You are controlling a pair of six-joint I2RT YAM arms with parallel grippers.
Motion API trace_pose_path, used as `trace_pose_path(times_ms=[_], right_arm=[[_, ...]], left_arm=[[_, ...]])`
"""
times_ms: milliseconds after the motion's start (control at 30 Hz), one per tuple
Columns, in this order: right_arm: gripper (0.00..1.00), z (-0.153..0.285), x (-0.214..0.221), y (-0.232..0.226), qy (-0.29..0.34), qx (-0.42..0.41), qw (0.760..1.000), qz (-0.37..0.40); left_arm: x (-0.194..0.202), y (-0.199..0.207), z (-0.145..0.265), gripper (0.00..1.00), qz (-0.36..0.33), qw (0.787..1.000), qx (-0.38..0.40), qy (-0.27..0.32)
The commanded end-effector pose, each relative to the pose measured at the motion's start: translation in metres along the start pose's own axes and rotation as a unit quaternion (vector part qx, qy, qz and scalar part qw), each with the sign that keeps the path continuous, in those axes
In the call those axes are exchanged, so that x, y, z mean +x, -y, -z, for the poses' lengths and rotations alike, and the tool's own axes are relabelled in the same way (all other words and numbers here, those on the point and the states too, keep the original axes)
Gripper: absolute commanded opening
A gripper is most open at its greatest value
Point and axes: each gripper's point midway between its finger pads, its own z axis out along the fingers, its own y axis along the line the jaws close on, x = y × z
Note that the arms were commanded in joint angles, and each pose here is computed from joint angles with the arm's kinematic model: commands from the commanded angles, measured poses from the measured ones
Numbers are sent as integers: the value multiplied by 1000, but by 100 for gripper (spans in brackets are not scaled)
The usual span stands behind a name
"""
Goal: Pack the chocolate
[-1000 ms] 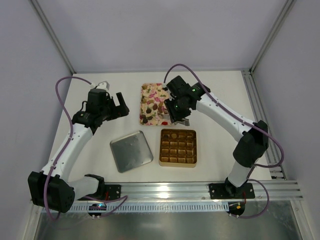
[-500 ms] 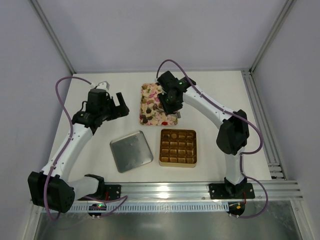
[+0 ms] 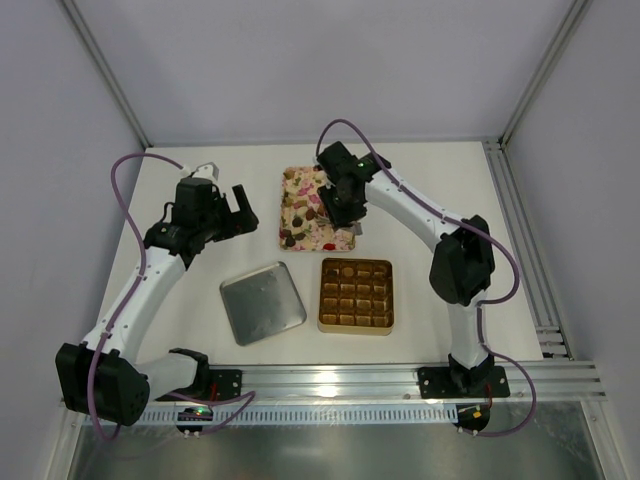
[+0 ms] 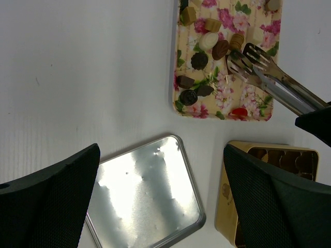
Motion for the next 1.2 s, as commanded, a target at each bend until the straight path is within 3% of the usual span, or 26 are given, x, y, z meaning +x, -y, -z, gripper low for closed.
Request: trace_pose_path(times_ms=[0, 467, 1167], right_arm=[[43, -3, -10, -5, 15, -11, 1000, 6], [34, -11, 2, -4, 0, -12, 1000, 7], [32, 45, -13, 13, 55, -10, 998, -9]], left_arm=[[-13, 4, 4, 100, -7, 1000, 6, 18], [-14, 5, 5, 100, -7, 1000, 6, 19], [-13, 4, 5, 100, -7, 1000, 6, 18]])
